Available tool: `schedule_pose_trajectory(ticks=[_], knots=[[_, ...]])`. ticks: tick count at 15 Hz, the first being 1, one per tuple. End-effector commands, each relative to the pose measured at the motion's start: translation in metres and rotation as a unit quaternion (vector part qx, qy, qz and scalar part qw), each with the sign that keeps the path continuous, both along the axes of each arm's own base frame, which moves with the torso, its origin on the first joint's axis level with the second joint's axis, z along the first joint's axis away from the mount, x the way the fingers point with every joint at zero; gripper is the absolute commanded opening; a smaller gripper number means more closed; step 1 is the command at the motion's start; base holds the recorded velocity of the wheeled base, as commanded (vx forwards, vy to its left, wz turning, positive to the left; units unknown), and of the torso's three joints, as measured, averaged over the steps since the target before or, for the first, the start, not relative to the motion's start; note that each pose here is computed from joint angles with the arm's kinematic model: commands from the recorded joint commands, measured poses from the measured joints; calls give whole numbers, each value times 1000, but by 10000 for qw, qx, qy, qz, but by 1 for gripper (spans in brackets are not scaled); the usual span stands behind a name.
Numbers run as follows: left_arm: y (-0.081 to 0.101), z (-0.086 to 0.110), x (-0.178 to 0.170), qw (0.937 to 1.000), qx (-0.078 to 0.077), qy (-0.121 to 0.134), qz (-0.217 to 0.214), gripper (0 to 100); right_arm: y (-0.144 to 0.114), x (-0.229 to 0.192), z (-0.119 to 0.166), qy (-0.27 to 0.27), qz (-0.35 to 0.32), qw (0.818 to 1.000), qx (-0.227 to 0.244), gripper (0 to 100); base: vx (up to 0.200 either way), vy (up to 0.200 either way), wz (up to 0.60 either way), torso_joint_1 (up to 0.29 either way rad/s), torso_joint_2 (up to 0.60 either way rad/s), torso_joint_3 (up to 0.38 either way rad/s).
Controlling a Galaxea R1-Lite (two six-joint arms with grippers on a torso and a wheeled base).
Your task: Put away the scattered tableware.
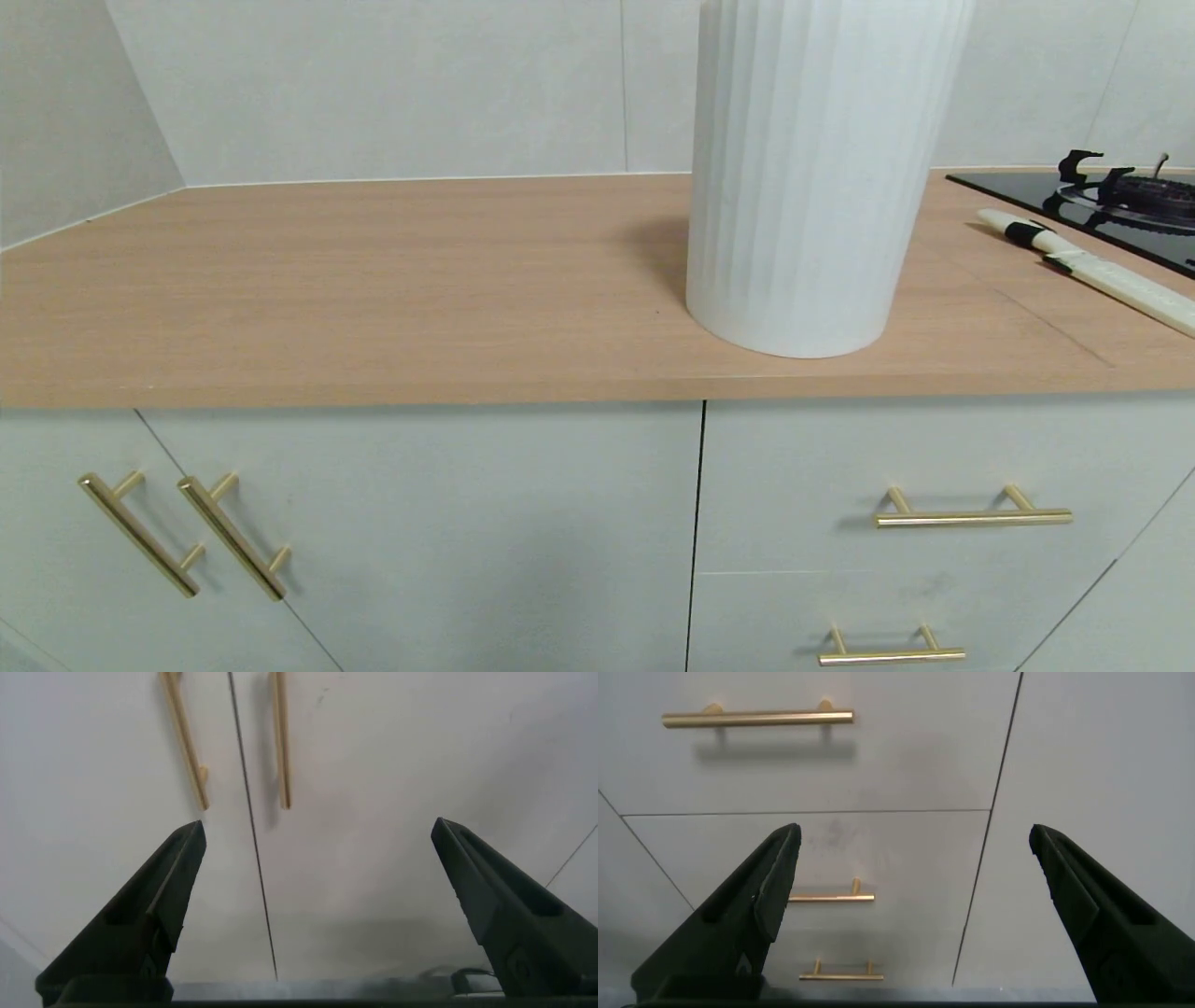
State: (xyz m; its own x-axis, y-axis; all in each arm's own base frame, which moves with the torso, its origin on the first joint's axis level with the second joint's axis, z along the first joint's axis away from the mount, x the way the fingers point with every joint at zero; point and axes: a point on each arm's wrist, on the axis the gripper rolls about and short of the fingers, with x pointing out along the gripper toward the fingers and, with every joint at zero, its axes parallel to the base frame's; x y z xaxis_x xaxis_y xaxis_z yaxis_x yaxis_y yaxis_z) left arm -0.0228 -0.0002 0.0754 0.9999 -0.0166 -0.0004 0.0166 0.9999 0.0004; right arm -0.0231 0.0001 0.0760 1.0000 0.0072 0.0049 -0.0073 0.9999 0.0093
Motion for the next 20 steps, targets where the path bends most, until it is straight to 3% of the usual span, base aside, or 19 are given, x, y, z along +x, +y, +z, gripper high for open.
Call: schedule_pose_trajectory(ticks=[1,7,16,20], knots=[[0,0,0,10000,6,5,-1,100,0,0,0,9,2,10000,-1,100,0,0,0,0,0,0],[0,0,0,10000,6,5,-1,100,0,0,0,9,2,10000,-1,100,0,0,0,0,0,0],[0,0,0,10000,-2,6,-1,100,0,0,0,9,2,10000,-1,100,0,-200,0,1,1,2],[0,0,0,10000,-2,6,-1,100,0,0,0,9,2,10000,-1,100,0,0,0,0,0,0]])
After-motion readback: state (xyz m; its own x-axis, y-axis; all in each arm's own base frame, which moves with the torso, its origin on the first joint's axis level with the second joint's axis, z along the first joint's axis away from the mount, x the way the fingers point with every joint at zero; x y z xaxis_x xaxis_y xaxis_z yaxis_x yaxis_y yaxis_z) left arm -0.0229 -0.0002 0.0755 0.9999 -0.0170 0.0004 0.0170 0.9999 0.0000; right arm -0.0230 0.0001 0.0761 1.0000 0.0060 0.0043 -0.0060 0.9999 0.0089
